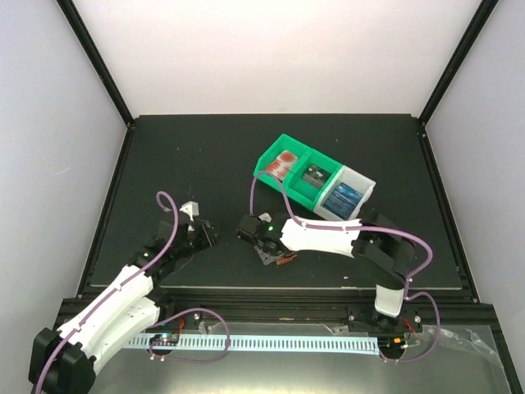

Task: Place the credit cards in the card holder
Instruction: Turn over the card holder at the center of the board.

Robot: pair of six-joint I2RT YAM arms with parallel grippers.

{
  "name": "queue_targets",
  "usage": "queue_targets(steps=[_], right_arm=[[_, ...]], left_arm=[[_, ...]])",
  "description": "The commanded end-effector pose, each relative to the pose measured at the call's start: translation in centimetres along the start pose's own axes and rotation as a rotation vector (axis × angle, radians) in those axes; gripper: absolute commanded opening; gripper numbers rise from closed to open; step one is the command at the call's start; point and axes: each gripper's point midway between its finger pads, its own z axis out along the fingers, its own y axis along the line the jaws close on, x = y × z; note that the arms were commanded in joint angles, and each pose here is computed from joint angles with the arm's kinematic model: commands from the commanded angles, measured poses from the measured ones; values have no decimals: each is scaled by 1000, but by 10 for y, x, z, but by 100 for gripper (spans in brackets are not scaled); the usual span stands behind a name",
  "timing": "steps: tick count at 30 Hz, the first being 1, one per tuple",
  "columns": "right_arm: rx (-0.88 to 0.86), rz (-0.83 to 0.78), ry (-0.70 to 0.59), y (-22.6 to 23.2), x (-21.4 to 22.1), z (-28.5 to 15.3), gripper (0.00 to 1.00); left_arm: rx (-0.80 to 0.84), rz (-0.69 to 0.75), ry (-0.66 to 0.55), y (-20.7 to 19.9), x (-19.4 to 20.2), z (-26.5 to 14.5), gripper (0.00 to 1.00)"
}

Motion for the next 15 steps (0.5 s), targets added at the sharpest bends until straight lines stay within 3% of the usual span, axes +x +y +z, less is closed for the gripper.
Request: queue_targets(steps=[1, 5, 9, 15], right_arm=[[-239, 60, -136, 29, -31, -38, 49], [-319, 142, -228, 16, -43, -63, 52], [-295, 194, -262, -10, -39, -63, 53], [-223, 111, -238, -23, -33, -46, 55]], left_arm=[[38, 31, 31, -13, -1, -2, 50], [129, 49, 123, -26, 15, 1, 53], [211, 34, 135, -35, 22, 1, 58], [231, -3, 186, -33, 41, 11, 64]])
